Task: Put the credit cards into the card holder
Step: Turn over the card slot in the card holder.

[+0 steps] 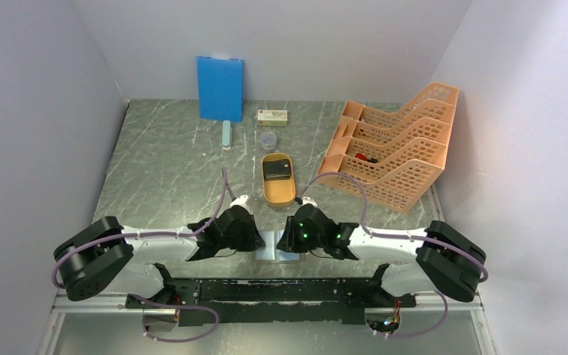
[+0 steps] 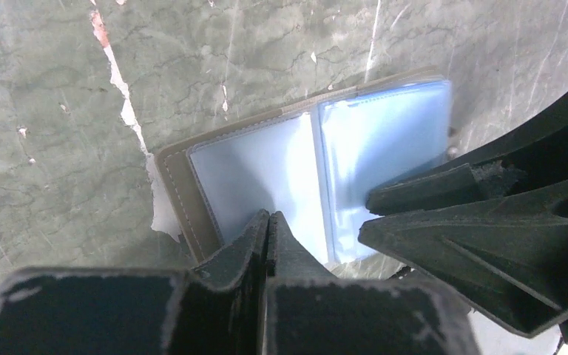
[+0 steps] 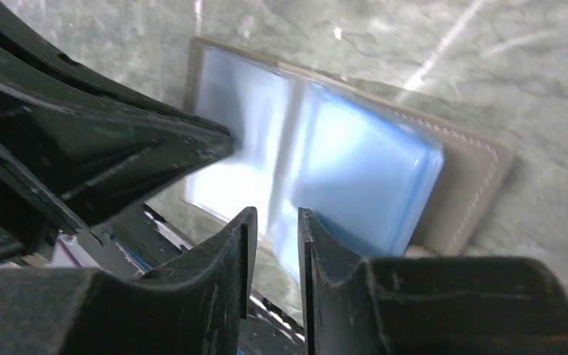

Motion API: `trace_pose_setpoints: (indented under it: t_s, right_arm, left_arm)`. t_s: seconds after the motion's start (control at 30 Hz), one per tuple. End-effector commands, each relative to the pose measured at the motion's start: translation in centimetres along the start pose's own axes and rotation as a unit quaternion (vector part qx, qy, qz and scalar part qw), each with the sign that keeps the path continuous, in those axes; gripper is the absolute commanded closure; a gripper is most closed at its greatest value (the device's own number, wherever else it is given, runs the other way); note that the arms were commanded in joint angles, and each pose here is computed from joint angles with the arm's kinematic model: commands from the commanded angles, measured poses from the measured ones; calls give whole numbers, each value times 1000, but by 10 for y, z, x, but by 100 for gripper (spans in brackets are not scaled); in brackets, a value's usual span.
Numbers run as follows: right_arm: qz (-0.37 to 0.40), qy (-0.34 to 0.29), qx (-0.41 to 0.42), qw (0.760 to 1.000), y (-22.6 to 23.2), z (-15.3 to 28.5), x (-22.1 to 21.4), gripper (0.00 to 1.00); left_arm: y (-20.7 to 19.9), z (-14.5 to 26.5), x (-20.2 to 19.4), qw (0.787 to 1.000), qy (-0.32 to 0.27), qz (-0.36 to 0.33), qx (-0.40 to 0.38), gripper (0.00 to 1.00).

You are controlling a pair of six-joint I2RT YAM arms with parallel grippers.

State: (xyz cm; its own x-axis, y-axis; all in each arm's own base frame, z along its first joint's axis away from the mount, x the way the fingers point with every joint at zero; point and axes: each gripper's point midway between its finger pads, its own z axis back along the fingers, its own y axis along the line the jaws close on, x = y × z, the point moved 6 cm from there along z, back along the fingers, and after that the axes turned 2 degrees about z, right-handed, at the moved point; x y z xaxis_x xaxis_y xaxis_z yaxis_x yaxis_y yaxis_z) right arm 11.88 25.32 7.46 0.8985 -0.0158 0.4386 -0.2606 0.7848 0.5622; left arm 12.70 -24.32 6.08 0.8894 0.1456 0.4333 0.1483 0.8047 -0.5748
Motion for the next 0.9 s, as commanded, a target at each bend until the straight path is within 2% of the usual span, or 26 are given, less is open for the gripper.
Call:
trace_pose_setpoints:
  t_s: [0.0,0.5,0.77,0.87]
  right_arm:
    - [-2,0,-49,999,-25,7,-13,68]
    - [-36,-6,-130,991,-68,15,-31,70]
    - [-31,-26,-114,993,-53,30,-16,69]
    - [-30,-34,-102,994,-44,34,-8,69]
  left_arm:
    - [20,-1,-8,999,-2,6,36,95]
    - [40,-1,-24,999,15,4,52,95]
    - [26,4,-16,1000,9,0,27,95]
    - [19,5,-12,1000,9,-1,18,91]
